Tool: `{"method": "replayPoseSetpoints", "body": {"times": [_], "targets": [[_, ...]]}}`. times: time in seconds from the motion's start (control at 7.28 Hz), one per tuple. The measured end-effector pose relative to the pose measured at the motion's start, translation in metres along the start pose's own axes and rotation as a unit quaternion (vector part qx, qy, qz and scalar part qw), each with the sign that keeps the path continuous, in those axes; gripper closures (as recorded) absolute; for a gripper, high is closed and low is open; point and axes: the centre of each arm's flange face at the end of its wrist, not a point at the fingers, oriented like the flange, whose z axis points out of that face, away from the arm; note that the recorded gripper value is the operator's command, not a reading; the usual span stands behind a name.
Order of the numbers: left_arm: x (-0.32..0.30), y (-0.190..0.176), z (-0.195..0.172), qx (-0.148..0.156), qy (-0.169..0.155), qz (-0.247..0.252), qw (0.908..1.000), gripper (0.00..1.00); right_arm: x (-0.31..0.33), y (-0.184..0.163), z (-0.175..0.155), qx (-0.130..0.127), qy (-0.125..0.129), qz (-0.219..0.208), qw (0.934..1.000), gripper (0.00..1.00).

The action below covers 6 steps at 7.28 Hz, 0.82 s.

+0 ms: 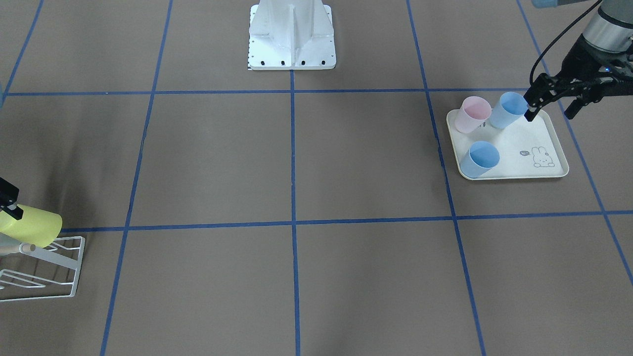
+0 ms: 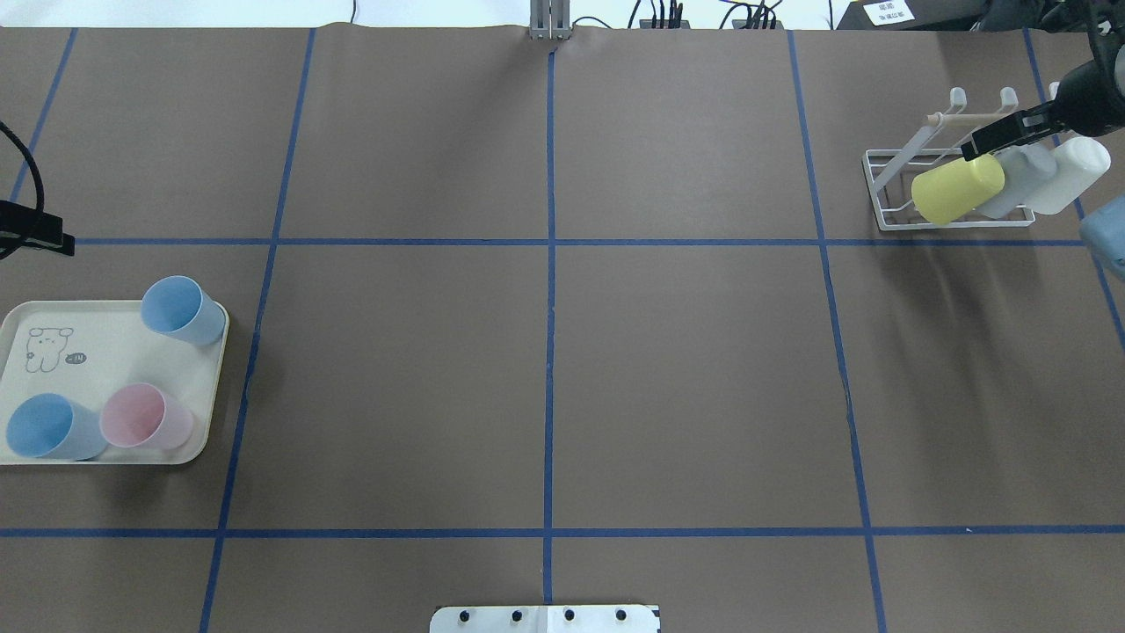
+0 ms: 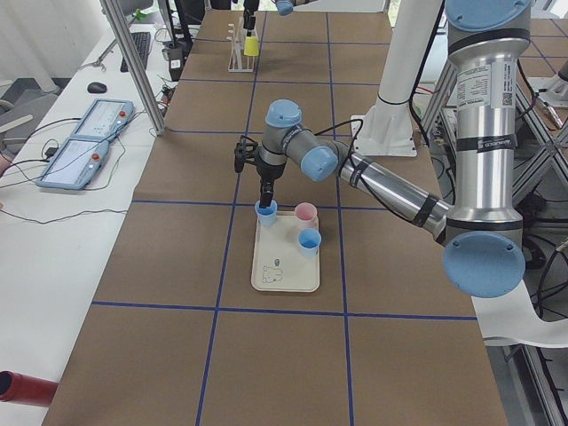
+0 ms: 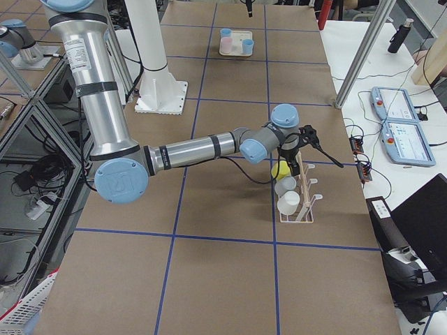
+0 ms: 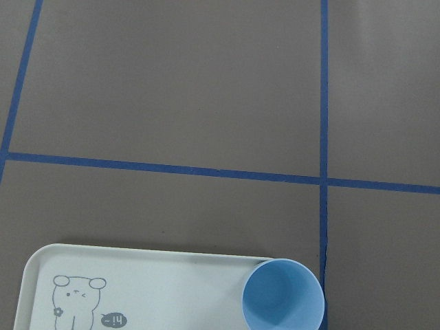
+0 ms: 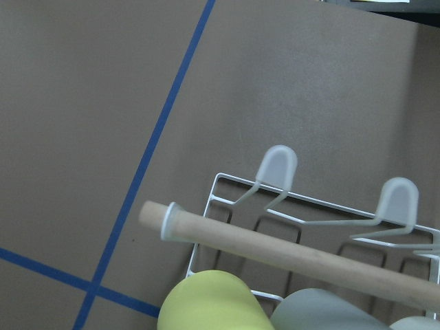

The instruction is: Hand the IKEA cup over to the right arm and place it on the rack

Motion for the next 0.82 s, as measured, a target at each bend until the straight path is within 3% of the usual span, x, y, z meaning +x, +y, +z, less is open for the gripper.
{"method": "replayPoseSetpoints", "body": {"times": [0.41, 0.82], "targets": [[-0.059, 0.053, 0.025, -0.053, -0.031, 0.033, 0.9976, 0.00, -0.014, -0.019, -0.021, -0.029, -0.018, 0.030, 0.9990, 0.01], [-0.046, 0.097, 0.067, -0.124, -0.035, 0.042, 0.9908, 0.00, -0.034, -0.056, -0.036, -0.068, -0.014, 0.071, 0.9951, 0.01]]}}
